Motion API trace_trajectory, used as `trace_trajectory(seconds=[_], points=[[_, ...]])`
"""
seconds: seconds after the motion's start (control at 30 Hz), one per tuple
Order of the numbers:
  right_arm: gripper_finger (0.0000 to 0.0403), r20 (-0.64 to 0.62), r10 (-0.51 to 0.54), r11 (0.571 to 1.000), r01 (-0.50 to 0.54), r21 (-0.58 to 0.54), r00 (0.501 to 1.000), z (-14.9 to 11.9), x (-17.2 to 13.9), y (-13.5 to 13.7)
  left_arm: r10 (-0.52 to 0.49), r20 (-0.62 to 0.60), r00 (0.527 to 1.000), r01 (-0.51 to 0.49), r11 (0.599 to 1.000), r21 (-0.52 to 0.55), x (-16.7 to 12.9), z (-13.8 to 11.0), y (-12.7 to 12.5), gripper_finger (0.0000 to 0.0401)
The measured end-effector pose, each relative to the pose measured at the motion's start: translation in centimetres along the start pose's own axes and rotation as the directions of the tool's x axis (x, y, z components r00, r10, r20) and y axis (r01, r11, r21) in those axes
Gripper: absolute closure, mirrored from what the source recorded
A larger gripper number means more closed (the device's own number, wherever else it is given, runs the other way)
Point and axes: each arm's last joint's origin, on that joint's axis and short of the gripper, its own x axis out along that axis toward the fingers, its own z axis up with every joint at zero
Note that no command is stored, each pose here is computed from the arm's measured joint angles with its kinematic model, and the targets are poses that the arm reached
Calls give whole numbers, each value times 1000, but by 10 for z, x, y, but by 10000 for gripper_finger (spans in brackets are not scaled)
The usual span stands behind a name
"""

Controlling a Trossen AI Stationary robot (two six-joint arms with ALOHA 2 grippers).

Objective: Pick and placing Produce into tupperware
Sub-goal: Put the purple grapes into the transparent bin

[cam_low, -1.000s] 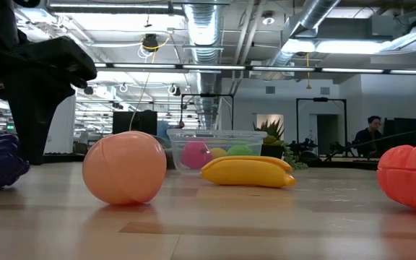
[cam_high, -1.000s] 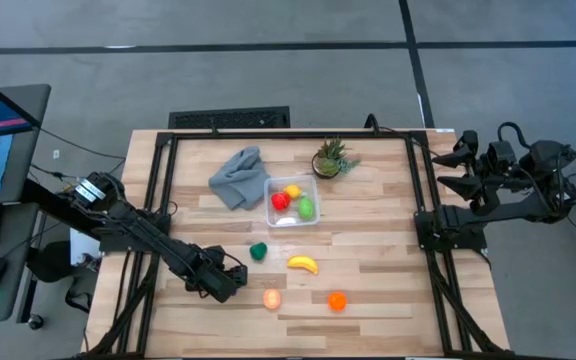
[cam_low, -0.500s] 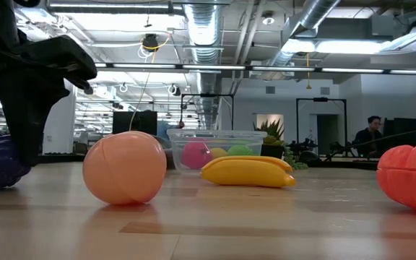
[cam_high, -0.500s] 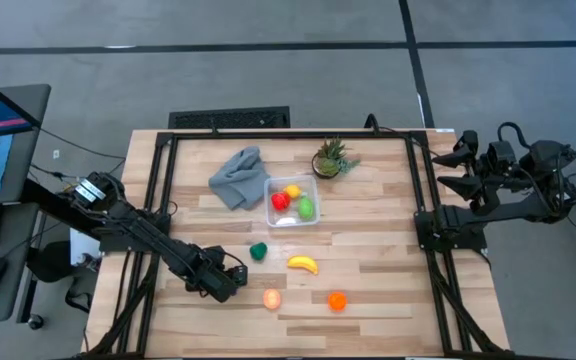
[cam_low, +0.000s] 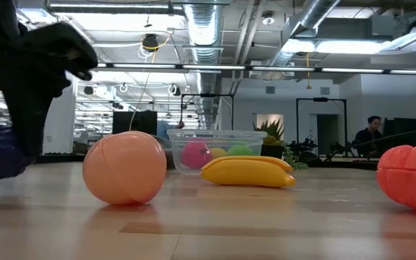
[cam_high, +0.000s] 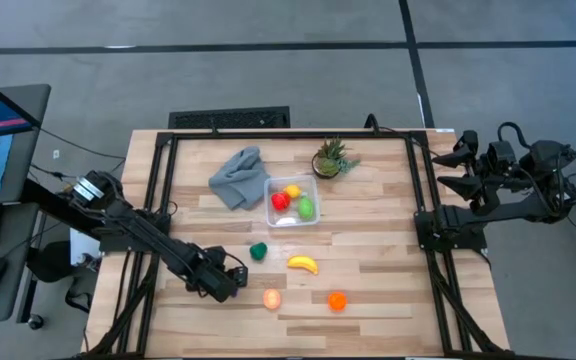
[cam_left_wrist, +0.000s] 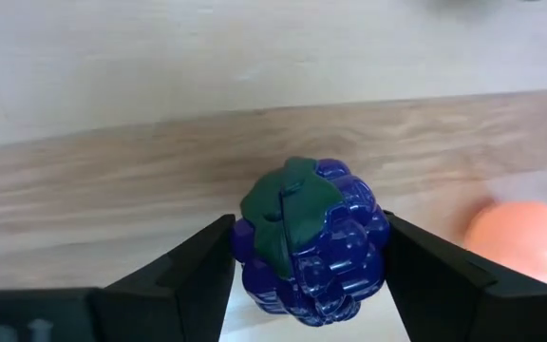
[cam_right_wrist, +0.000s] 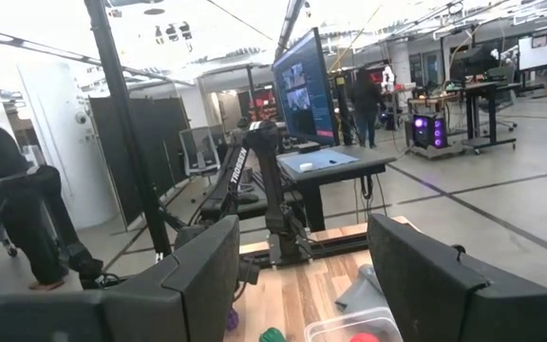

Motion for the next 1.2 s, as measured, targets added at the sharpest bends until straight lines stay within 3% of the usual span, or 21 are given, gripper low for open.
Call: trace_trajectory(seconds=[0.4,0.77,1.2], points=[[147,0,0,1000,0,2,1000,0,0,0,-113,70,991,114,994,-3,-34,8,-1,171],[147,0,-1,1000,1,10,1000,0,0,0,-270,198,942,262,963,62,-61,17,-3,173],[147,10,-11,998,11,62,1000,1,0,0,-349,283,893,301,933,198,-71,33,-14,173]])
